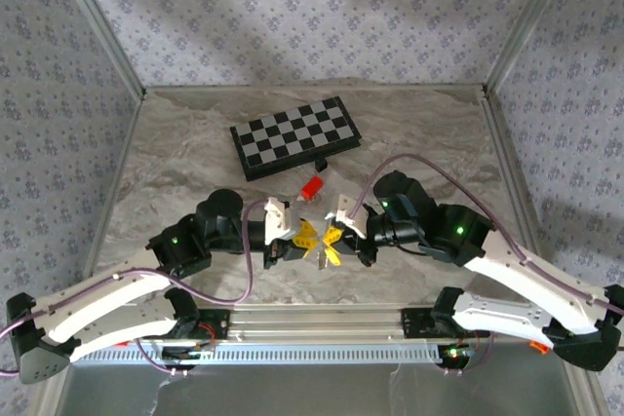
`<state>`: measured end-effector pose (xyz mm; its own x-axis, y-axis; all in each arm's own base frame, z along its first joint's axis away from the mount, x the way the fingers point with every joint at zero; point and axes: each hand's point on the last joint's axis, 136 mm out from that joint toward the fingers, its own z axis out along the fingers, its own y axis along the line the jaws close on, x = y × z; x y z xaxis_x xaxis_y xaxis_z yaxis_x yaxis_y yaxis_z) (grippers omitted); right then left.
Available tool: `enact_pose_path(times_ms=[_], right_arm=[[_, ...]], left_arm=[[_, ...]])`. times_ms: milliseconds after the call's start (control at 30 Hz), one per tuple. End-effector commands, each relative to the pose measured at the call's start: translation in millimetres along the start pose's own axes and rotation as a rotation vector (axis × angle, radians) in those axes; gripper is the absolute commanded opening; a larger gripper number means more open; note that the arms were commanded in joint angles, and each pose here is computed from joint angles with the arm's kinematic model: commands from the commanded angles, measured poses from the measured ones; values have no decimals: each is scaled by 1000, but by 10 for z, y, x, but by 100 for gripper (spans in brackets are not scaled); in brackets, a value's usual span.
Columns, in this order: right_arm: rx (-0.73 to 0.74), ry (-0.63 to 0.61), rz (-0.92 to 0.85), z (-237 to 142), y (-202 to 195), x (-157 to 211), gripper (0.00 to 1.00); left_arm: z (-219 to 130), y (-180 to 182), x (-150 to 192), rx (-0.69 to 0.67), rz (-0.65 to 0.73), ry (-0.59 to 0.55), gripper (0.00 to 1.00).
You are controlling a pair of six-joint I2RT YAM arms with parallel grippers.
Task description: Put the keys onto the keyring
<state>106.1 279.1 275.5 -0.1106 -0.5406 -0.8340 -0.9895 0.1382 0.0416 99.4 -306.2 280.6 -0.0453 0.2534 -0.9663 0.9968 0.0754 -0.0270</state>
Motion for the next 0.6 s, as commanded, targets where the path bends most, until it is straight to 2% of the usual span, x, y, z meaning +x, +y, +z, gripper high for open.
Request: enact_pose_path(times_ms=[0,367,567], right_arm=[[-30,9,-45,-66,77,-45,0],[-69,-43,-57,-29,131,-140,0],[-71,-59,-56,-35,132,-184,0]], left_arm=[[-4,-17,-151,7,30,-16,20],[67,-31,-116,36,17,-8,19],[75,-42,-121,45,20,-9,8]])
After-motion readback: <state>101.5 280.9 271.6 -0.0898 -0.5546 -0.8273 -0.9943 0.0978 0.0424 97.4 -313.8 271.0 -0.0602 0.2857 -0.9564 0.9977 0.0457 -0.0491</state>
